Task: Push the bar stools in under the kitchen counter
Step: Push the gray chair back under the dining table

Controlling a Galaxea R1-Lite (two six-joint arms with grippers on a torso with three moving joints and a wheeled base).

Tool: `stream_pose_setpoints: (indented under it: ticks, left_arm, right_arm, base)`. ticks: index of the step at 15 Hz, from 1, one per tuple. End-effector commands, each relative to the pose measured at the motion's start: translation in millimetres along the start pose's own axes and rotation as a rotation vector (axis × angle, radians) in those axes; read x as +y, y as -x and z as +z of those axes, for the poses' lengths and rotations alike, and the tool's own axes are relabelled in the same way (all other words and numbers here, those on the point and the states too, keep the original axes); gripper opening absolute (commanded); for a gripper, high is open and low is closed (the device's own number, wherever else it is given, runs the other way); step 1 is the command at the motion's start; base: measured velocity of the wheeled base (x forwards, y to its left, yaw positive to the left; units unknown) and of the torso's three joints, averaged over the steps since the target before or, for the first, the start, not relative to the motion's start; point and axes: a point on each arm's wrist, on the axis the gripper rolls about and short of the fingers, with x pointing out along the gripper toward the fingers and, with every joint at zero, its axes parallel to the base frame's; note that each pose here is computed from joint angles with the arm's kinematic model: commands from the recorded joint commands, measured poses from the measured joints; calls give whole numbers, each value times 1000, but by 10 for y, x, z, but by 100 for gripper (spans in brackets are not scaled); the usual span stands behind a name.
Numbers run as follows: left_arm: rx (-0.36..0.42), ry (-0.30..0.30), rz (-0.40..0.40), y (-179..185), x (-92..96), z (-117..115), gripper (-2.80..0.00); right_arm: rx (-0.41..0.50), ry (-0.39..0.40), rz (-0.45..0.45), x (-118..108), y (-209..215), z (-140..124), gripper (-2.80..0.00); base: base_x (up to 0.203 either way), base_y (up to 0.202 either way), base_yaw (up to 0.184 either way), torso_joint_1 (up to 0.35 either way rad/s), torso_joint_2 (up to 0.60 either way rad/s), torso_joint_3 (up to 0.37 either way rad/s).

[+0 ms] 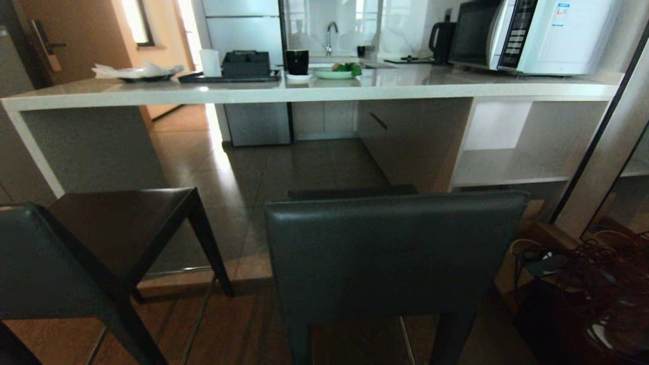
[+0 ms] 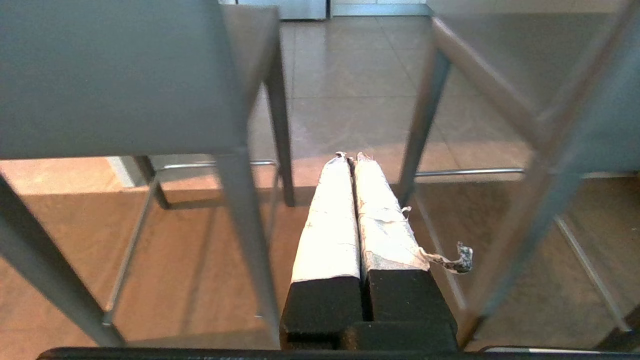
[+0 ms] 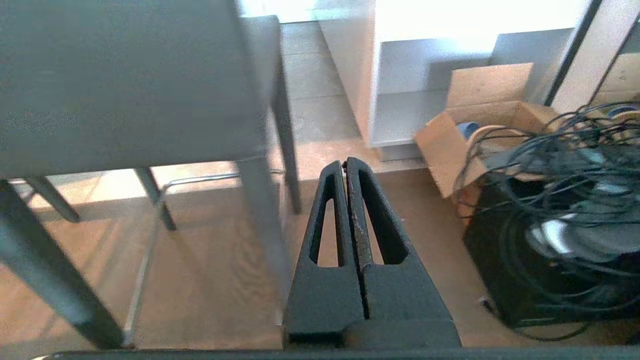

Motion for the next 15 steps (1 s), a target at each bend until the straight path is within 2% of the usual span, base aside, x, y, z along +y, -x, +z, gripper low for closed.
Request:
stream_pose_setpoints:
  ticks: [1,15]
  left_arm:
    - [2,0,1,-1,0,-1,-280]
    - [1,0,-2,-1,0,1,-280]
  right_arm:
    - [2,0,1,0,-2,-4,-280]
    - [2,0,0,0,-2,-4,-280]
  base:
    - [0,199,-1,2,-2,2]
    - [0,197,-1,3,2,2]
